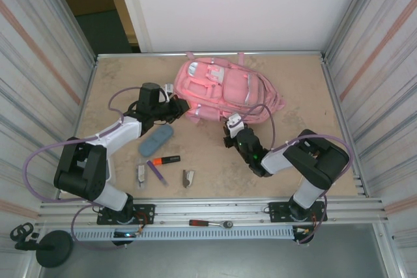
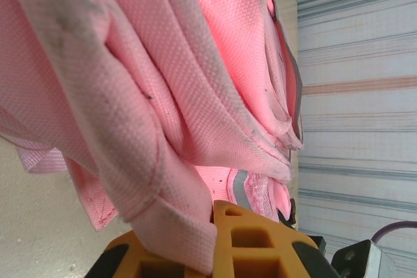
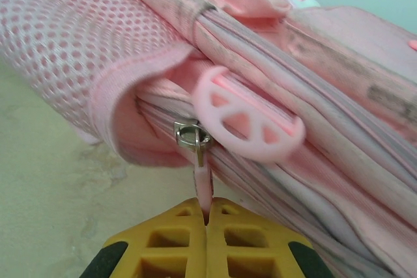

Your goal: Pack books, pencil case, and school supplies into a backpack

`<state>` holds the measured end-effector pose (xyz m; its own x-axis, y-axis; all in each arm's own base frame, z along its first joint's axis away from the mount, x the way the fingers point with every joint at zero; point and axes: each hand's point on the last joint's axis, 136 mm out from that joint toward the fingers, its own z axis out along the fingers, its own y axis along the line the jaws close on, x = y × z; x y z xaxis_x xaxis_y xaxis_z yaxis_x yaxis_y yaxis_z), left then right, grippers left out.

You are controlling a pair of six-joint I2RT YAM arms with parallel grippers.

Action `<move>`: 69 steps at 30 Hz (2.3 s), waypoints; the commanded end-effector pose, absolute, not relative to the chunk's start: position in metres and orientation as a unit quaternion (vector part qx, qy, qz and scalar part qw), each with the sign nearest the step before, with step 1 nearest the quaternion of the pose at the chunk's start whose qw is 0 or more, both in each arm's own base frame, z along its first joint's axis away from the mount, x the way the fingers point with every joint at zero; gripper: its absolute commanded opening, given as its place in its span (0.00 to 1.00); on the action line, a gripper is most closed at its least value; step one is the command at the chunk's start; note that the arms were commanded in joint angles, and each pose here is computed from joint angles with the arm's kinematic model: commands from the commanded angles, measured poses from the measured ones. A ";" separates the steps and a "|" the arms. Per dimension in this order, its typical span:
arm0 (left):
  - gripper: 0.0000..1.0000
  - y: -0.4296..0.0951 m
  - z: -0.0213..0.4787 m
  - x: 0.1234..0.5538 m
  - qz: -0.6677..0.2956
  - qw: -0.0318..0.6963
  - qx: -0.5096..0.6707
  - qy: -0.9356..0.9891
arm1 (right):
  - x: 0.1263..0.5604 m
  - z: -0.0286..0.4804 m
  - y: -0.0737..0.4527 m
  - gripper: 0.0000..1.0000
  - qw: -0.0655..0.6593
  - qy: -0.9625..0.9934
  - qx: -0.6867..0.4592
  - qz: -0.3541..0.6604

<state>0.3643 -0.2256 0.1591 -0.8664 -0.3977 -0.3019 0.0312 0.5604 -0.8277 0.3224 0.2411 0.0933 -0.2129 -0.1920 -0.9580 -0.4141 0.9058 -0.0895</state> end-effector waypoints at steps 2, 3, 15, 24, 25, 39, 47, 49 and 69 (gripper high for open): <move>0.00 -0.223 0.198 0.369 -0.481 0.287 -0.071 0.825 | 0.320 0.092 0.216 0.00 0.597 0.783 -0.156 0.075; 0.00 -0.221 0.198 0.369 -0.480 0.289 -0.071 0.826 | 0.319 0.090 0.214 0.00 0.595 0.786 -0.154 0.073; 0.00 -0.215 0.195 0.370 -0.477 0.289 -0.077 0.826 | 0.311 0.068 0.199 0.00 0.546 0.821 -0.148 0.081; 0.00 -0.214 0.193 0.368 -0.477 0.287 -0.078 0.827 | 0.320 0.078 0.211 0.12 0.553 0.811 -0.154 0.112; 0.00 -0.214 0.194 0.368 -0.477 0.287 -0.078 0.827 | 0.321 0.079 0.212 0.14 0.554 0.810 -0.155 0.113; 0.00 -0.216 0.193 0.367 -0.476 0.287 -0.076 0.828 | 0.339 0.090 0.210 0.11 0.569 0.803 -0.142 0.102; 0.00 -0.197 0.199 0.379 -0.459 0.306 -0.084 0.830 | 0.328 0.069 0.177 0.00 0.541 0.833 -0.089 0.071; 0.00 -0.186 0.200 0.387 -0.450 0.315 -0.090 0.831 | 0.323 0.061 0.163 0.00 0.526 0.846 -0.065 0.057; 0.55 -0.118 0.160 0.442 -0.290 0.349 -0.076 0.888 | 0.307 0.084 0.188 0.00 0.408 0.888 -0.057 0.205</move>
